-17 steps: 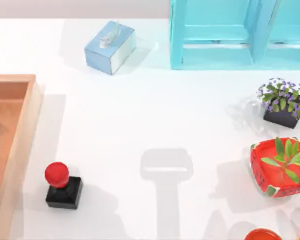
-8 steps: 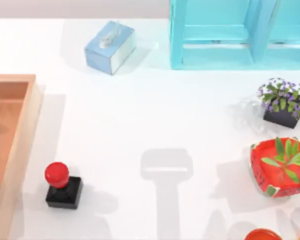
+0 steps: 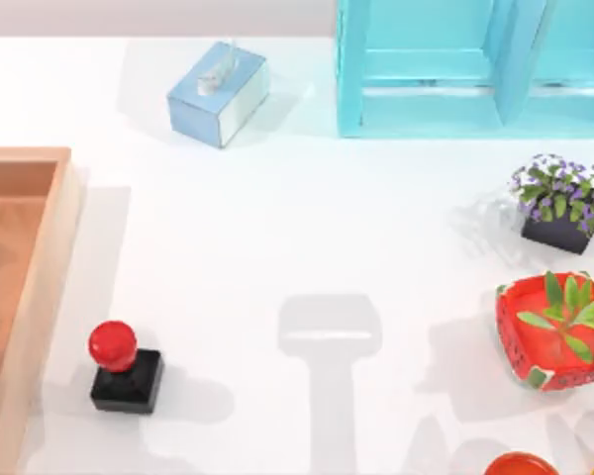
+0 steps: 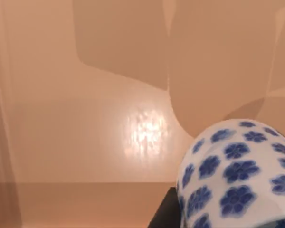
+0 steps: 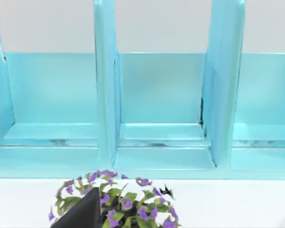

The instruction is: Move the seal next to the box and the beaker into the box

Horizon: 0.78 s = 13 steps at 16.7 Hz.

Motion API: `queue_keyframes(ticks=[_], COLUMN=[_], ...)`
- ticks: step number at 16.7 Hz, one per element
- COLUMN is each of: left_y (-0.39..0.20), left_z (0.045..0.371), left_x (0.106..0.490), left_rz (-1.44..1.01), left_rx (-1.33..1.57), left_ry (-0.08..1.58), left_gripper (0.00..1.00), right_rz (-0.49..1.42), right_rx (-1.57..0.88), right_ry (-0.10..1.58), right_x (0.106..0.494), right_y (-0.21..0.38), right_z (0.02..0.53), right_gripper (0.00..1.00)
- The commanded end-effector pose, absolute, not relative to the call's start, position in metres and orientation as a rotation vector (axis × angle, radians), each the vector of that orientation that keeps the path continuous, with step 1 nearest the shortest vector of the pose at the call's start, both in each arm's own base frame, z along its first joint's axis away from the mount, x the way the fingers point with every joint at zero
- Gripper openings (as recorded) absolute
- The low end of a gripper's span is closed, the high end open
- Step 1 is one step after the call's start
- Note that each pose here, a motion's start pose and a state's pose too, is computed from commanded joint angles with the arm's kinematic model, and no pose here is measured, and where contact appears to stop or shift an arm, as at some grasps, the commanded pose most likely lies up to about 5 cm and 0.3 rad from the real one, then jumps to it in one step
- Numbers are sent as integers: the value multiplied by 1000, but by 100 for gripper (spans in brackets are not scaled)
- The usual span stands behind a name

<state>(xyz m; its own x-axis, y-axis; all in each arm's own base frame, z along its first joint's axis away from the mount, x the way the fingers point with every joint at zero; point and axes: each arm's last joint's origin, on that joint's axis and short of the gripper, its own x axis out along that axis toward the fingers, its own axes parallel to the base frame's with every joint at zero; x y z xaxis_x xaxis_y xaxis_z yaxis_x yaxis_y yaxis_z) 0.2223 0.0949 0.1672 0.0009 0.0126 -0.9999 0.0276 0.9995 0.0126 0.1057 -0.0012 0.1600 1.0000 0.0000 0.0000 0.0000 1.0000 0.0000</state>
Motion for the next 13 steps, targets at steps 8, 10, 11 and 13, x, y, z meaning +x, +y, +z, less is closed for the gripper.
queue_keyframes(ticks=[8,10,11,13], left_y=[95,95,95,95], left_z=[166,166,166,166], left_x=[222,222,222,222], left_rz=[-11,-11,-11,-11], left_rx=[30,30,30,30], left_ry=[1571,1571,1571,1571], left_gripper=[30,45,53,68], right_rz=[0,0,0,0], right_rx=[0,0,0,0], right_ry=[0,0,0,0], right_x=[106,106,106,106], right_y=[-1,-1,-1,-1], right_z=[160,160,160,160], right_gripper=[100,100,100,100])
